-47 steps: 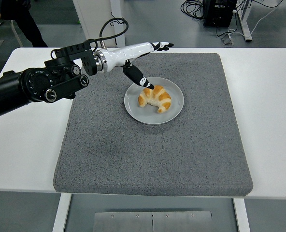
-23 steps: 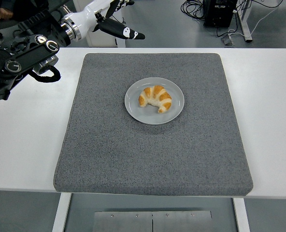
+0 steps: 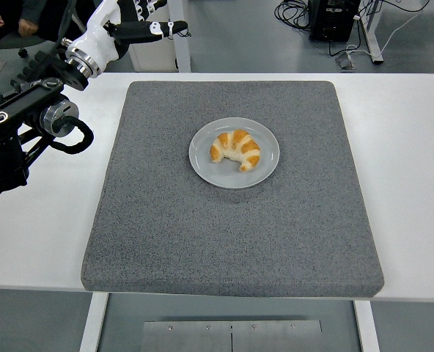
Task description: Place the bread on the plate
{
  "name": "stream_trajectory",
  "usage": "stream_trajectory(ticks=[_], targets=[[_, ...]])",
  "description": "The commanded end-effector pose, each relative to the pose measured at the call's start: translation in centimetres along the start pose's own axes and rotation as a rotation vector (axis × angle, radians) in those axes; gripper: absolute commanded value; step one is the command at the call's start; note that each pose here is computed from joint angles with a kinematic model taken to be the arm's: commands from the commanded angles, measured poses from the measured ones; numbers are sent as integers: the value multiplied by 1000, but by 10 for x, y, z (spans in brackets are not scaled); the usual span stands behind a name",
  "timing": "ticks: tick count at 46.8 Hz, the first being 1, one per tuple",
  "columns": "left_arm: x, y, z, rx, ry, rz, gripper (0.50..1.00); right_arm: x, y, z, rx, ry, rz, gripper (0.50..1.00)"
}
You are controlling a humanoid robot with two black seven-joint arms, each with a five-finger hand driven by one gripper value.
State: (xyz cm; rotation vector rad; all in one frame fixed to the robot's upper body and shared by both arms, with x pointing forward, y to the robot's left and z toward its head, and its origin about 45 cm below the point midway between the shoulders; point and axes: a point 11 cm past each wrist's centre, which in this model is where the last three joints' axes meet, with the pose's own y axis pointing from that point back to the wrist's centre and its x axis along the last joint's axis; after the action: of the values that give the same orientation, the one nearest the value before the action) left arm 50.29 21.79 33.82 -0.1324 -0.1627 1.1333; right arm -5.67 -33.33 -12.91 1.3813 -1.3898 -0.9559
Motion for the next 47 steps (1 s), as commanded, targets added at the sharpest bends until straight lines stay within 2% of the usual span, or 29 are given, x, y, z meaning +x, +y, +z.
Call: stream_trajectory(ticks=[1, 20, 32, 37, 47], targets=[[7, 5, -6, 3, 56, 41, 981, 0, 0, 0, 0, 0, 0, 1000], [37, 28, -65, 165, 235, 230, 981, 0, 0, 0, 0, 0, 0, 1000], [49, 34, -82, 184, 264, 297, 981, 0, 0, 0, 0, 0, 0, 1000], [56, 35, -81, 162, 315, 319, 983, 0, 0, 0, 0, 0, 0, 1000], [64, 48, -93, 174, 339, 334, 983, 0, 0, 0, 0, 0, 0, 1000]])
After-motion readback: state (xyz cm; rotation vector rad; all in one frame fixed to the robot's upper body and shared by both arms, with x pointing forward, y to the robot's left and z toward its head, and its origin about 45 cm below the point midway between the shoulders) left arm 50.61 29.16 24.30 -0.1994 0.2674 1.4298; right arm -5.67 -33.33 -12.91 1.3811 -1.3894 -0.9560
